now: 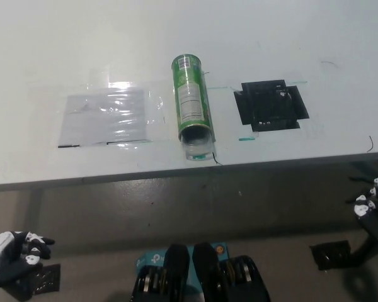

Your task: The robot uses its right hand finger to pull out the chips tray kept inside a container in the middle of the desk

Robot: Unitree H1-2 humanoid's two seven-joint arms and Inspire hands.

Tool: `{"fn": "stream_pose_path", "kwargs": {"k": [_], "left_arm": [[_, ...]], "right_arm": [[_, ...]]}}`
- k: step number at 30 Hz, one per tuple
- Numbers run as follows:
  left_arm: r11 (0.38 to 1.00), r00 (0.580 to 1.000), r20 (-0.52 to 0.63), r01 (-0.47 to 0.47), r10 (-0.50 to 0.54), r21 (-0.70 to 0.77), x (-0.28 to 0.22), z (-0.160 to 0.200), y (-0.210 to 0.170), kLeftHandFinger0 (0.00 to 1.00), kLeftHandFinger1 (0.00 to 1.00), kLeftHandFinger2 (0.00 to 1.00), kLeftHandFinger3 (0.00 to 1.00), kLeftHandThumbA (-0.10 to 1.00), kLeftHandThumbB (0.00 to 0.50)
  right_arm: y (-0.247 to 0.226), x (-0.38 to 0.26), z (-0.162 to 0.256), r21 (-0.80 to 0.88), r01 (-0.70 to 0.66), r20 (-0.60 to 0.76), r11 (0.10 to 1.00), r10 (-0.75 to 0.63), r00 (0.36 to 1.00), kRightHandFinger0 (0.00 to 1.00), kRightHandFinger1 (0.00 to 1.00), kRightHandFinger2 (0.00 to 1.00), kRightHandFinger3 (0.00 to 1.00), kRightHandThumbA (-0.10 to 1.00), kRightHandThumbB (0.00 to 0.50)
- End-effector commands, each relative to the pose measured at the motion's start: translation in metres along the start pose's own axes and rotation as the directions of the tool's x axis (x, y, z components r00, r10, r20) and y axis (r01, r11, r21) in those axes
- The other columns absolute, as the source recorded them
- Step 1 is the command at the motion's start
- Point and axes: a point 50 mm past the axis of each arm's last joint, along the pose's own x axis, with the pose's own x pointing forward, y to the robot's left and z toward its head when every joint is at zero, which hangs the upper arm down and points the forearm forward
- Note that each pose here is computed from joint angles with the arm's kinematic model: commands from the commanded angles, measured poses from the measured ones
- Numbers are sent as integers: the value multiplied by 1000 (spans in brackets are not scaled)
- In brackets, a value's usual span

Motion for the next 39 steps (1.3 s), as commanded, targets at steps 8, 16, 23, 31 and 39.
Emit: {"fn": "stream_pose_path", "kwargs": {"k": [8,16,23,31,39], "left_arm": [[999,1000,27,8,-9,33,-4,14,10,583,579,676,862,22,0],[999,999,29,12,-13,36,-3,15,12,580,580,682,860,18,0],[999,1000,29,11,-12,36,-3,15,11,556,567,666,854,24,0],[998,999,32,14,-16,56,-3,19,17,572,576,674,865,-22,0],[998,999,38,20,-22,67,-3,22,21,565,579,675,859,-1,0]], "right_arm": [[19,56,131,4,-118,354,993,109,929,0,0,353,643,-96,161],[63,85,171,-98,-203,458,974,225,860,0,0,460,654,-20,190],[98,106,170,-202,-267,418,942,330,846,0,0,557,745,-100,208],[129,123,151,-322,-342,365,883,449,816,0,0,743,812,-100,174],[160,129,142,-386,-408,317,828,534,784,0,4,827,797,-100,162]]}}
